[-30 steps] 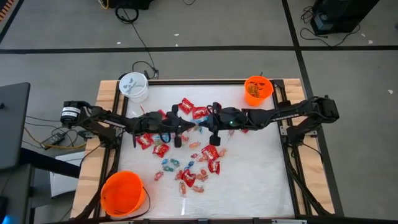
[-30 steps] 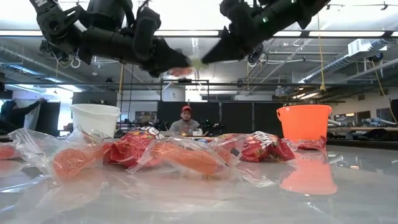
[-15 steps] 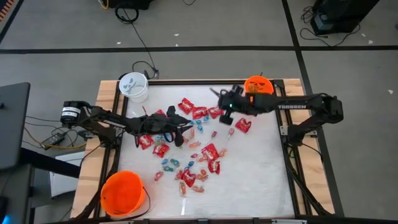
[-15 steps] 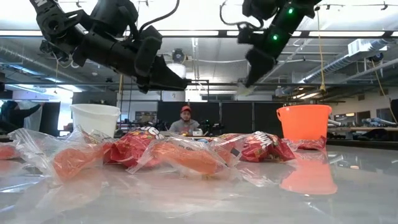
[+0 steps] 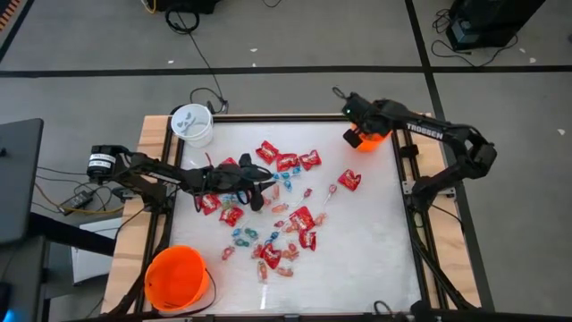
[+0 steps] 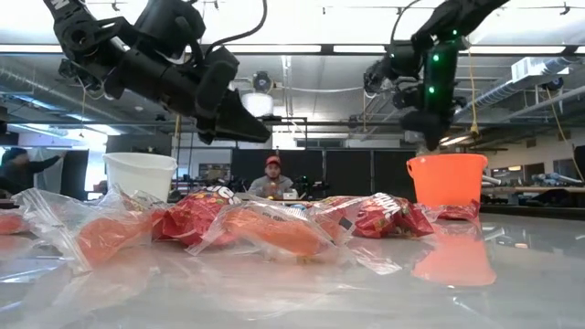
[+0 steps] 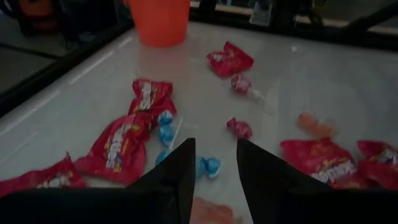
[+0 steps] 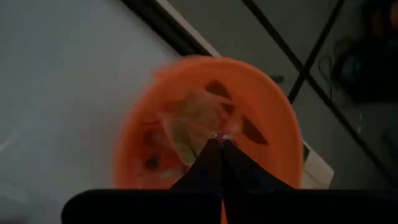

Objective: Sort candy by brand, put in halloween buckets
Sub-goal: Put the top green gummy into the top orange bucket, then put the orange gummy into the top orange bucket

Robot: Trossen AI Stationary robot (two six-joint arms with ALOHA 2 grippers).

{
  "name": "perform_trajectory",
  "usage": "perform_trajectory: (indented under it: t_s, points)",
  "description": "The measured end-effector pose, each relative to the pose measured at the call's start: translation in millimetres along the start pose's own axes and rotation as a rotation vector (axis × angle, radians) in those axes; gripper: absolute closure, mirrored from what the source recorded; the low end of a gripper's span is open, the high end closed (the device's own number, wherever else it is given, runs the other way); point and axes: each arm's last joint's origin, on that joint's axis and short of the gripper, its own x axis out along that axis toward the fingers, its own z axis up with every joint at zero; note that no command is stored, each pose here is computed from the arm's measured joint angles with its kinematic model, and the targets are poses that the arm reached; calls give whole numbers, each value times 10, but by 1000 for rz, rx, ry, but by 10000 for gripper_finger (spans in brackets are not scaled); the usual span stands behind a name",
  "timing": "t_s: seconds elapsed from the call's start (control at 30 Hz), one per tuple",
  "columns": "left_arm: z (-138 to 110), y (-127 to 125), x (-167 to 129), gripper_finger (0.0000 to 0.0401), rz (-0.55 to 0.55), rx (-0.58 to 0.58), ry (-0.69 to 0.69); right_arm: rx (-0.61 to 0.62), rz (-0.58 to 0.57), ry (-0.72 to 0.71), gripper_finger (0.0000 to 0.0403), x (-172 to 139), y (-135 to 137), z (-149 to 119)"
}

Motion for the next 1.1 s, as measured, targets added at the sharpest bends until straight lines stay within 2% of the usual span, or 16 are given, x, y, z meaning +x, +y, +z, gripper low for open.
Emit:
perform_trajectory:
  t_s: [0.1,0.3,0.4,0.7,0.97,1.1]
  points:
    - [-28,4,0,277,4,-1,29,54,6,19,401,73,-134,11]
    - [-51,8,-2,277,9,-14,51,150,145,72,401,201,-351,-3]
    - [-52,8,-1,277,10,-18,53,179,176,77,398,236,-420,-5]
    - [-44,20,-1,278,49,-16,39,187,270,46,391,403,-365,-66]
    - [-24,54,6,279,71,-19,22,175,259,66,326,454,-339,-126]
    - [-7,131,17,279,135,-21,7,175,267,10,290,260,-390,-84]
